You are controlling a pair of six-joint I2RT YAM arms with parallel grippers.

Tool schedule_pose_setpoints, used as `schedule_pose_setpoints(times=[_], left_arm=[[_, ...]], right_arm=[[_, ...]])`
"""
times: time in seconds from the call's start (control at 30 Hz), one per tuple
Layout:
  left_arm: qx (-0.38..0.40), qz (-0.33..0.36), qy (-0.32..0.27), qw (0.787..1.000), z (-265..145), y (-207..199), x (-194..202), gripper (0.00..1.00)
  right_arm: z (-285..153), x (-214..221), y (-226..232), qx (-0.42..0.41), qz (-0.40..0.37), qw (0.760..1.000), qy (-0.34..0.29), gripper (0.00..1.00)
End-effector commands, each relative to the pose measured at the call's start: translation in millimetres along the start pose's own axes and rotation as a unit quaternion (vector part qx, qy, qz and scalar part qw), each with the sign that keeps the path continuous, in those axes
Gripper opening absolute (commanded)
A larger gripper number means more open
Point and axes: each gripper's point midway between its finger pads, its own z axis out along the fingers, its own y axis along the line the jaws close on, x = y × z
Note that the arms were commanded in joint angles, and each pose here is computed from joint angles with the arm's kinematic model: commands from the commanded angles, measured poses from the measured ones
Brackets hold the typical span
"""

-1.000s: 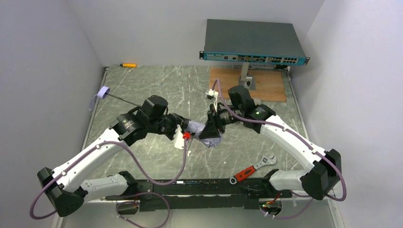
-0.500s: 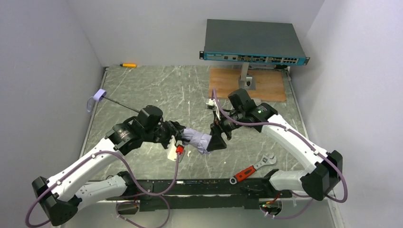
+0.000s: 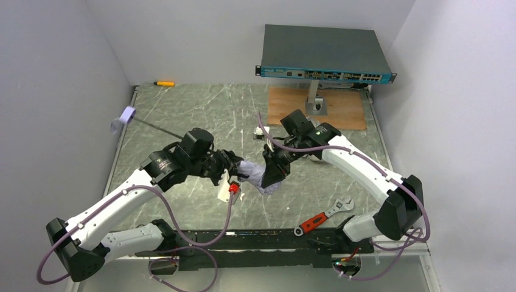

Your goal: Open the umbrella

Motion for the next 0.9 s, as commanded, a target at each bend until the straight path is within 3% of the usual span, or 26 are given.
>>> schedule_pose_setpoints(times=[0.0,0.07,0.1,0.2,0.33,0.43,0.63,0.87], left_arm=[[-0.084,-0.008,-0.001,0.996,-18.5,38.2,-4.2,0.19],[-0.106,-0.053,-0.002,0.993,-28.2,42.0,-5.4,0.59],[-0.11,-0.077,-0.021,0.991,-35.0,43.2,-13.6,0.7],[-0.1,-0.126,-0.075,0.984,-61.9,41.9,-39.1,0.8],[-0.081,-0.16,-0.137,0.974,-74.6,26.1,-69.5,0.81],[-0.059,-0.168,-0.179,0.968,-66.0,18.0,-85.8,0.73],[0.006,-0.19,-0.173,0.966,-27.9,20.4,-91.5,0.5],[0.004,-0.171,-0.156,0.973,-2.1,25.3,-89.3,0.48]], right_arm=[[-10.4,-8.4,20.6,-0.028,-0.053,0.998,-0.016,0.0],[-12.1,-10.9,21.8,-0.026,-0.057,0.998,-0.02,0.0],[-12.8,-14.6,19.6,-0.021,-0.054,0.998,-0.025,0.0],[-15.1,-27.9,11.4,-0.006,-0.029,0.999,-0.044,0.0],[-19.1,-38.9,1.7,0.029,-0.008,0.998,-0.056,0.0],[-21.5,-43.6,-3.9,0.05,-0.002,0.997,-0.063,0.0],[-22.0,-49.3,7.8,0.026,0.007,0.996,-0.083,0.0],[-22.7,-44.9,21.3,-0.004,-0.003,0.997,-0.083,0.0]])
